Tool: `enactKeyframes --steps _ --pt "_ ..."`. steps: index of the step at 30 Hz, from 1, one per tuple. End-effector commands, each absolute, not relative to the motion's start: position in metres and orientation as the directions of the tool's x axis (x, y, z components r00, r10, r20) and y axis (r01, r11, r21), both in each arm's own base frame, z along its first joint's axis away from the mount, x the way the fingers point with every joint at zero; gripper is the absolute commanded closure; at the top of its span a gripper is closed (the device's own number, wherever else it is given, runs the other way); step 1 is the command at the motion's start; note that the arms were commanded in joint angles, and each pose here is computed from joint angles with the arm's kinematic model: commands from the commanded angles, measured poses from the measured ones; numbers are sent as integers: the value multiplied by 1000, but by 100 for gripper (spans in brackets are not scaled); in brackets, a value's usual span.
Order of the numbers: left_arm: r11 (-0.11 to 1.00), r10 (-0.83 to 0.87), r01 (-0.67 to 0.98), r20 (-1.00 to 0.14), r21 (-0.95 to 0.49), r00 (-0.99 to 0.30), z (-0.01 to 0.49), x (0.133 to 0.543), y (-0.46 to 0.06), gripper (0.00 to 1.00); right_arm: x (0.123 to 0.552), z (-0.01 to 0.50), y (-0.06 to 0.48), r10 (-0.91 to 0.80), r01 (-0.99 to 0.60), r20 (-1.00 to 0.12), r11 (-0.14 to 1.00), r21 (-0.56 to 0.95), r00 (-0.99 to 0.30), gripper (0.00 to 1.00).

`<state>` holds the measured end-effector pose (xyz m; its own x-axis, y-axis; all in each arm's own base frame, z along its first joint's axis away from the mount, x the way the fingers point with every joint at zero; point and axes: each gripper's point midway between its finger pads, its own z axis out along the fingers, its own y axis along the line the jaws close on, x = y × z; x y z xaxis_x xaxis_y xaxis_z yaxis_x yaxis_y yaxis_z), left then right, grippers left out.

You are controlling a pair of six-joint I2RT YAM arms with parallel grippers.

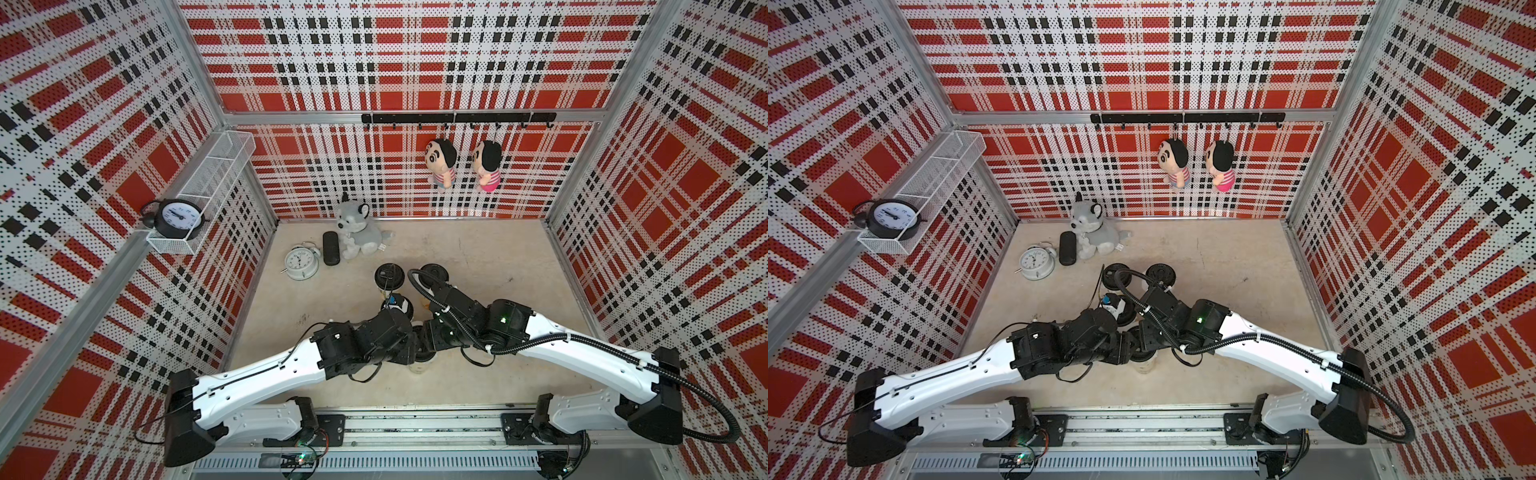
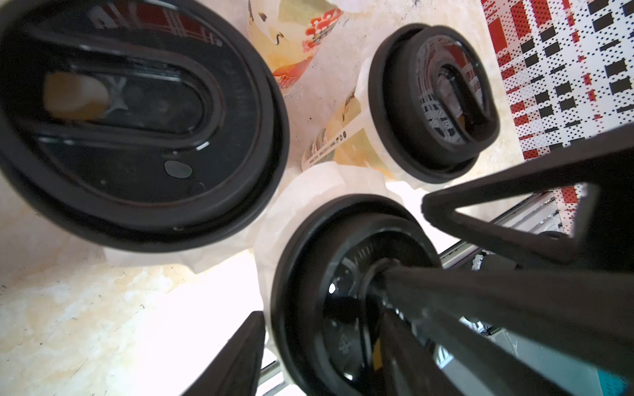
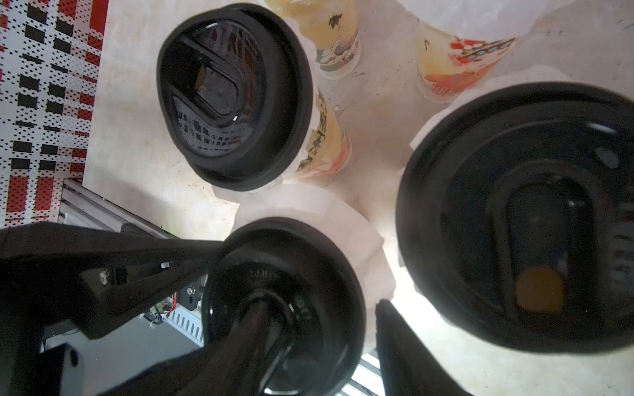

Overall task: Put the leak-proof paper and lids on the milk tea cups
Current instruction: Secure the cup lid on the cup.

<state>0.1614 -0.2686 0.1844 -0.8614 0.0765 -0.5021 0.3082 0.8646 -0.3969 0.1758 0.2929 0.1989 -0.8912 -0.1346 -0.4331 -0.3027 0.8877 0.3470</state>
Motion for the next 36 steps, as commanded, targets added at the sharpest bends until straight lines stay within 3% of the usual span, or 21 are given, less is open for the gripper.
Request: enactKeyframes --steps 1,26,36 --pt "915 154 292 -429 -278 -890 149 154 -244 44 173 191 300 -142 -309 -423 882 356 -895 46" --pt "884 100 333 -564 -327 -820 220 183 -264 41 155 154 274 -181 -267 -322 931 248 -929 48" --pt "898 32 265 -550 -351 -835 214 178 -240 67 154 154 272 -185 -269 -319 932 245 -930 48"
